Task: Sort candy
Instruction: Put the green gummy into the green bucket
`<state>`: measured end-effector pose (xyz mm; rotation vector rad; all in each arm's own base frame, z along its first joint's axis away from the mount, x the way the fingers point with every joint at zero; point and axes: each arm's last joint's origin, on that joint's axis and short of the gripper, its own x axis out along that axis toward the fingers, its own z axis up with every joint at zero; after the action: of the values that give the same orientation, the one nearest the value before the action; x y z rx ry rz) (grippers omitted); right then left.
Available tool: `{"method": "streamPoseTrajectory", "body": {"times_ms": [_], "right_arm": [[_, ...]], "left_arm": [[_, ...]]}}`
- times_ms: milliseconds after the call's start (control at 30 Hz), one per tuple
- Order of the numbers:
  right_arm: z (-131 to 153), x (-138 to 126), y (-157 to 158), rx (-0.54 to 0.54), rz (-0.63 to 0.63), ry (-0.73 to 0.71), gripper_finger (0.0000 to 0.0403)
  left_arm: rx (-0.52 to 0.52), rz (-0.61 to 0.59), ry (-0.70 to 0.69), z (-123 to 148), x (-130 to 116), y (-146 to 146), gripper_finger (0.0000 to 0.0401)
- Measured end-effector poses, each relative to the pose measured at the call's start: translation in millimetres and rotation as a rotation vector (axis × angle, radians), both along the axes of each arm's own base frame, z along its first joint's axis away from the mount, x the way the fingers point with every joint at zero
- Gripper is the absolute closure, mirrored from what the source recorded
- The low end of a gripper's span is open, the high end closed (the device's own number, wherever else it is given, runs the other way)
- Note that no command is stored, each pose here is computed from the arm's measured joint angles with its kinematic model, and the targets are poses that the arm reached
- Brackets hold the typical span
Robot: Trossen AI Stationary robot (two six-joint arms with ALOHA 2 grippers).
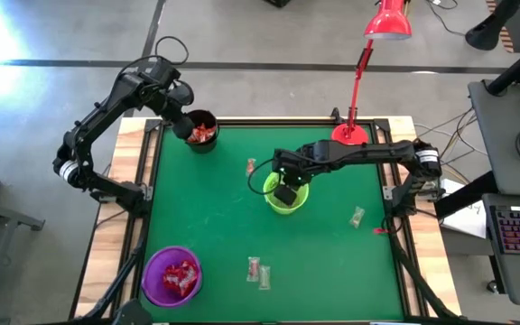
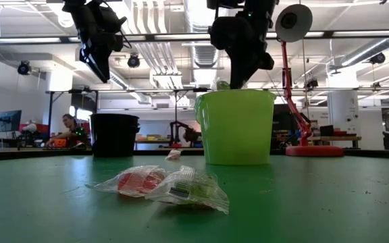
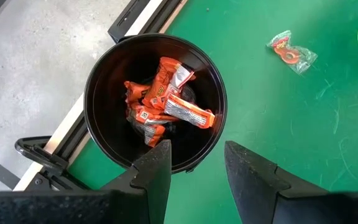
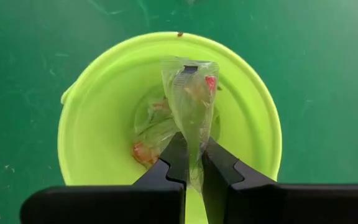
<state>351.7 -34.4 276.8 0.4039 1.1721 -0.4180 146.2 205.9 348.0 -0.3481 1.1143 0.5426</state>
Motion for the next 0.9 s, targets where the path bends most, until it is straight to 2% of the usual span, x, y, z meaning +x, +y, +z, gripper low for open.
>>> {"method": "streamPoseTrajectory", "body": {"times_ms": [233, 367, 700, 900], "right_arm": [[-4, -2, -2, -0.016, 0.064, 0.053, 0.0390], [-5, -3, -4, -0.071, 0.066, 0.074, 0.0390], [-6, -6, -10, -0.092, 0.109, 0.104, 0.0389], [-8, -7, -10, -0.076, 0.169, 0.111, 0.0353]], "left_arm": [[0.000, 0.000, 0.001, 0, 0, 0, 0.0268], [-0.007, 0.020, -0.005, 0, 0, 0, 0.0268], [-0.017, 0.048, -0.012, 0, 0, 0, 0.0269], [-0.017, 0.049, -0.012, 0, 0, 0, 0.0269]]}}
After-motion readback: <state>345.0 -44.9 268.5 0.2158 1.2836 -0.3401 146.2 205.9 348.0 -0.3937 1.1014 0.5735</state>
